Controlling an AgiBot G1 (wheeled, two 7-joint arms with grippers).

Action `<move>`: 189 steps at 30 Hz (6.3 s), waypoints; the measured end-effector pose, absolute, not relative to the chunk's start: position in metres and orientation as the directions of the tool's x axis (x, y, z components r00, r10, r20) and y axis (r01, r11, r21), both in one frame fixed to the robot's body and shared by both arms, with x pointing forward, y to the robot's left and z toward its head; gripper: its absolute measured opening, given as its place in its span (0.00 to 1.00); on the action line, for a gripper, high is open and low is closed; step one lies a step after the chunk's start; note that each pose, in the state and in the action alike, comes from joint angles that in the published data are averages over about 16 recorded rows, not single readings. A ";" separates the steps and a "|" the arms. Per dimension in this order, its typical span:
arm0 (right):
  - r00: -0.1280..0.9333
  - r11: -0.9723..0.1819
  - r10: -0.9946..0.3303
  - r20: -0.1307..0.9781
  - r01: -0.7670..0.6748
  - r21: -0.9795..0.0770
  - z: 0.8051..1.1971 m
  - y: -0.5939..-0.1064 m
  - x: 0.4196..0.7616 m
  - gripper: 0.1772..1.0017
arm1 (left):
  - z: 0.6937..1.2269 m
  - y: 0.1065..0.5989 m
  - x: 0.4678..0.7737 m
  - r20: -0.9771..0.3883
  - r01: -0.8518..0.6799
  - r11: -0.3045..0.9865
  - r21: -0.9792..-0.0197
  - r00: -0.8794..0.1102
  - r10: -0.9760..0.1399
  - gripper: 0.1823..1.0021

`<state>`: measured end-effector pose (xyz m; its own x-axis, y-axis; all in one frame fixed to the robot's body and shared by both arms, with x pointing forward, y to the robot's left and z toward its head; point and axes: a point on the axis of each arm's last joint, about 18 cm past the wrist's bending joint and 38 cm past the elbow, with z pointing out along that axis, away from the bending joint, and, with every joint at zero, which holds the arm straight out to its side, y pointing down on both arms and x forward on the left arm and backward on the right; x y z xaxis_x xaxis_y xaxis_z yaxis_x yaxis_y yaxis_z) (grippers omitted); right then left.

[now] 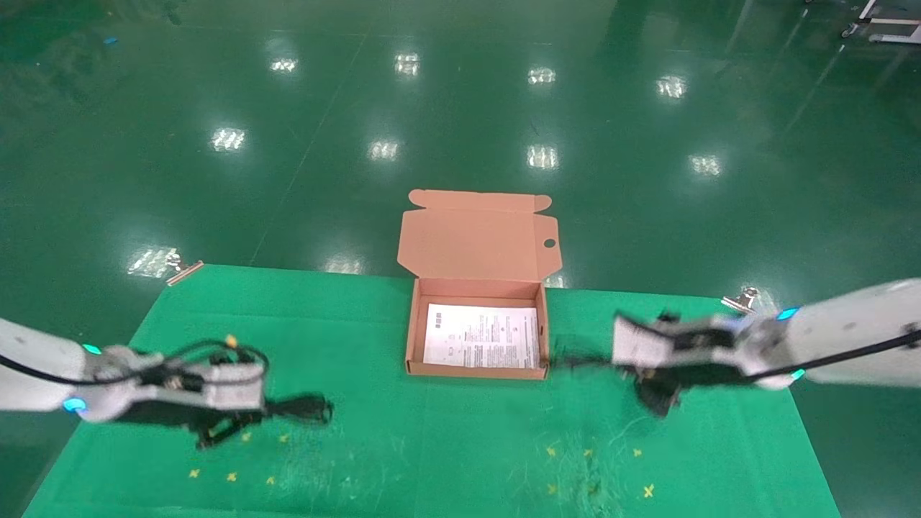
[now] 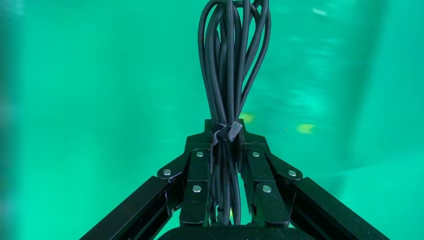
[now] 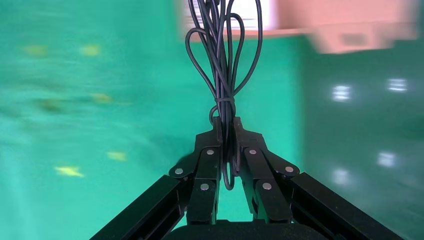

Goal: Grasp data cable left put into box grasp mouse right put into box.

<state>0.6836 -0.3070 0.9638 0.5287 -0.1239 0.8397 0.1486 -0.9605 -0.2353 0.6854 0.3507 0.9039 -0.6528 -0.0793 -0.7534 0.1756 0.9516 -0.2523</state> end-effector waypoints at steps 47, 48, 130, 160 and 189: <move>0.151 -0.838 -0.222 0.963 0.476 -0.268 1.158 -0.149 0.716 0.04 | 1.072 0.285 0.707 -0.981 0.312 0.936 -0.164 -0.150 -0.122 0.10; 0.160 -0.837 -0.222 0.962 0.474 -0.272 1.154 -0.148 0.717 0.04 | 1.070 0.289 0.707 -0.980 0.303 0.938 -0.166 -0.154 -0.124 0.10; 0.408 -0.857 -0.403 0.819 0.148 -0.494 1.018 -0.253 0.734 0.52 | 0.968 0.195 0.734 -0.963 0.386 0.911 -0.149 -0.266 -0.045 0.09; 0.302 -0.858 -0.467 0.831 0.074 -0.509 1.033 -0.324 0.671 1.00 | 0.911 0.109 0.754 -0.956 0.505 0.847 -0.166 -0.294 -0.012 0.09; 0.197 -0.910 -0.378 0.905 0.100 -0.402 1.086 -0.326 0.659 1.00 | 1.001 0.148 0.756 -0.977 0.480 0.853 -0.208 -0.152 -0.152 0.46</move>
<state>0.6591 -0.3259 1.0856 0.1974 -0.3777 0.9046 0.0998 -0.9103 -0.4018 0.7555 0.1483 1.0010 -0.1517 -0.1524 -0.9766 0.4796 0.8526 -0.2075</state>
